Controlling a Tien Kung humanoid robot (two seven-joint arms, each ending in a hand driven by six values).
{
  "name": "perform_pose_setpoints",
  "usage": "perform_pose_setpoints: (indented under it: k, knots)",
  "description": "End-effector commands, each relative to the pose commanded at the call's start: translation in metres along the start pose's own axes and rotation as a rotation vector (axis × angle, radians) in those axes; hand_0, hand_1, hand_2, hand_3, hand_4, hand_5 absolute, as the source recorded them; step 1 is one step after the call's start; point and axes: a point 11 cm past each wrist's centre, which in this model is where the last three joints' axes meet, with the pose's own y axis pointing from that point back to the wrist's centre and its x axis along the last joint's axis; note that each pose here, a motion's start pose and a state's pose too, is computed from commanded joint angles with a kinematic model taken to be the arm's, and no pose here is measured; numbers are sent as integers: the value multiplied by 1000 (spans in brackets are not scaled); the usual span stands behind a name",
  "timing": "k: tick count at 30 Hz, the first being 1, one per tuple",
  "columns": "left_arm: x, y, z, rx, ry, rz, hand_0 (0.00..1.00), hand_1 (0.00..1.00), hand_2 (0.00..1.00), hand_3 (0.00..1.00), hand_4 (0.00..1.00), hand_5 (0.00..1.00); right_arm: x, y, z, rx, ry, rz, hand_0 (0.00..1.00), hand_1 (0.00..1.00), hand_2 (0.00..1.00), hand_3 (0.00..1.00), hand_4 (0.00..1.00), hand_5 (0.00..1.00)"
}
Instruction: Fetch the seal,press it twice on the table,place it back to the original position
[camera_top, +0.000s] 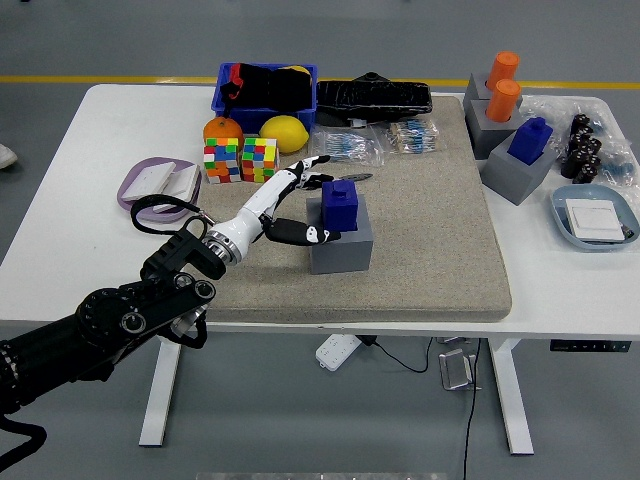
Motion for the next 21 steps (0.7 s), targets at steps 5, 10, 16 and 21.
perform_pose_setpoints:
  k: [5, 10, 16, 21]
  knots:
    - [0, -1, 1, -2, 7, 5, 960, 798, 793, 964, 959, 2, -1, 0, -1, 2, -1, -1, 871, 741, 717, 732, 830, 517]
    - [-1, -2, 0, 4, 12, 9, 959, 780, 781, 963, 954, 2, -1, 0, -1, 2, -1, -2, 871, 741, 717, 733, 831, 518]
    - [-1, -3, 1, 6, 18, 14, 955, 758, 755, 957, 949, 2, 0, 0, -1, 3, -3, 0, 871, 741, 718, 733, 831, 517]
    - [-4, -5, 2, 4, 31, 15, 955, 758, 755, 957, 949, 2, 0, 0, -2, 5, -5, 0, 871, 741, 718, 733, 831, 517]
